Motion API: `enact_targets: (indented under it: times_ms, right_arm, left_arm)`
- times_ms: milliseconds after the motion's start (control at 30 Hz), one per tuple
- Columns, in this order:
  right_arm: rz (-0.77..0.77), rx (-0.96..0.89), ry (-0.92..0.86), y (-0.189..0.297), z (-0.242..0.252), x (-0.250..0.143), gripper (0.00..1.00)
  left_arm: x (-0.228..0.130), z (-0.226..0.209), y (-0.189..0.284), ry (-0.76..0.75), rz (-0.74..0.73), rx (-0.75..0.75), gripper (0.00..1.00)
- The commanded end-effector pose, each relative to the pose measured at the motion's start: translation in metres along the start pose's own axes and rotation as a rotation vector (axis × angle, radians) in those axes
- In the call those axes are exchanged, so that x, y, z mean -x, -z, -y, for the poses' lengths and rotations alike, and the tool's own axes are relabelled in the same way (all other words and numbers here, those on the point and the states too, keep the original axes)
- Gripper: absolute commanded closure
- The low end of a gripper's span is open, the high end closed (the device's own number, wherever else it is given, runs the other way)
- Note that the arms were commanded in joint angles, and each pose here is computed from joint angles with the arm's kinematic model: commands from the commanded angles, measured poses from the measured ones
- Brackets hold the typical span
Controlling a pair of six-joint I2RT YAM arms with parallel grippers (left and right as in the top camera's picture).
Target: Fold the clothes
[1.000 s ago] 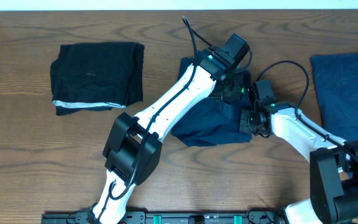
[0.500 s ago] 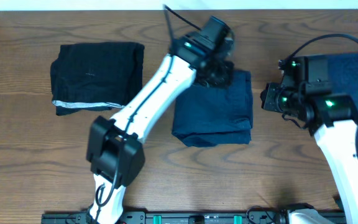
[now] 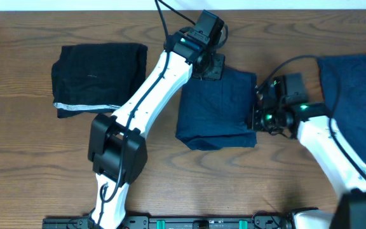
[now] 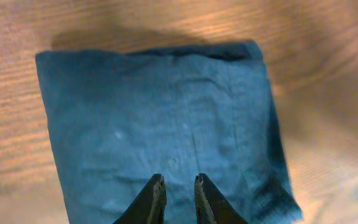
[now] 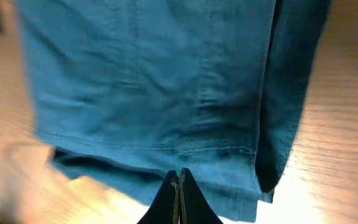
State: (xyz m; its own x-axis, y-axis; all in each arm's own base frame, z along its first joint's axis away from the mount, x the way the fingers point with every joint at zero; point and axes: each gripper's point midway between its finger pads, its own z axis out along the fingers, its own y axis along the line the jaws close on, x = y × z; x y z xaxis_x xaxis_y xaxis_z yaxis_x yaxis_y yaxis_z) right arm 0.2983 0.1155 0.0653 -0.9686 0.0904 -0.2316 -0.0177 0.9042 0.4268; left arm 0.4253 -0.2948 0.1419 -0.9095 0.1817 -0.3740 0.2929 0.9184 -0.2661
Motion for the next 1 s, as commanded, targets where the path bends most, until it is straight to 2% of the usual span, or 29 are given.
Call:
enact_targets:
  times_ms: [0, 133, 200, 267, 400, 533, 567, 667, 733, 833, 967]
  right_arm:
    - [-0.08, -0.01, -0.012, -0.032, 0.017, -0.026, 0.99]
    - [-0.153, -0.03, -0.043, -0.059, 0.033, -0.044, 0.99]
    - [-0.179, -0.037, -0.054, -0.066, 0.038, -0.049, 0.99]
    - [-0.201, -0.045, -0.079, -0.071, 0.041, -0.054, 0.99]
    - [-0.21, -0.048, -0.097, -0.072, 0.042, -0.056, 0.99]
    - [-0.21, -0.032, -0.097, -0.068, 0.036, -0.051, 0.99]
    - [-0.208, -0.012, -0.096, -0.065, 0.031, -0.048, 0.99]
    - [-0.193, 0.05, -0.07, -0.054, 0.012, -0.033, 0.99]
    - [-0.169, 0.1, -0.028, -0.04, -0.004, -0.019, 0.99]
    - [-0.098, 0.139, 0.049, -0.013, -0.026, 0.009, 0.98]
    - [0.062, 0.11, 0.131, 0.025, -0.04, 0.056, 0.87]
  left_arm:
    - [-0.011, -0.016, -0.032, -0.008, -0.056, 0.06, 0.81]
    - [-0.027, -0.028, -0.07, 0.004, -0.128, 0.085, 0.82]
    - [-0.035, -0.034, -0.089, 0.008, -0.158, 0.095, 0.88]
    - [-0.041, -0.04, -0.109, 0.011, -0.179, 0.103, 0.89]
    - [-0.042, -0.044, -0.123, 0.015, -0.18, 0.104, 0.89]
    - [-0.02, -0.033, -0.1, 0.005, -0.109, 0.08, 0.87]
    - [-0.012, -0.028, -0.088, 0.002, -0.08, 0.07, 0.83]
    - [0.008, -0.014, -0.046, -0.009, 0.003, 0.041, 0.83]
    - [0.015, -0.007, -0.017, -0.016, 0.04, 0.028, 0.79]
    - [0.012, -0.003, 0.014, -0.017, 0.049, 0.025, 0.79]
    - [-0.012, -0.007, 0.026, -0.004, -0.041, 0.039, 0.79]
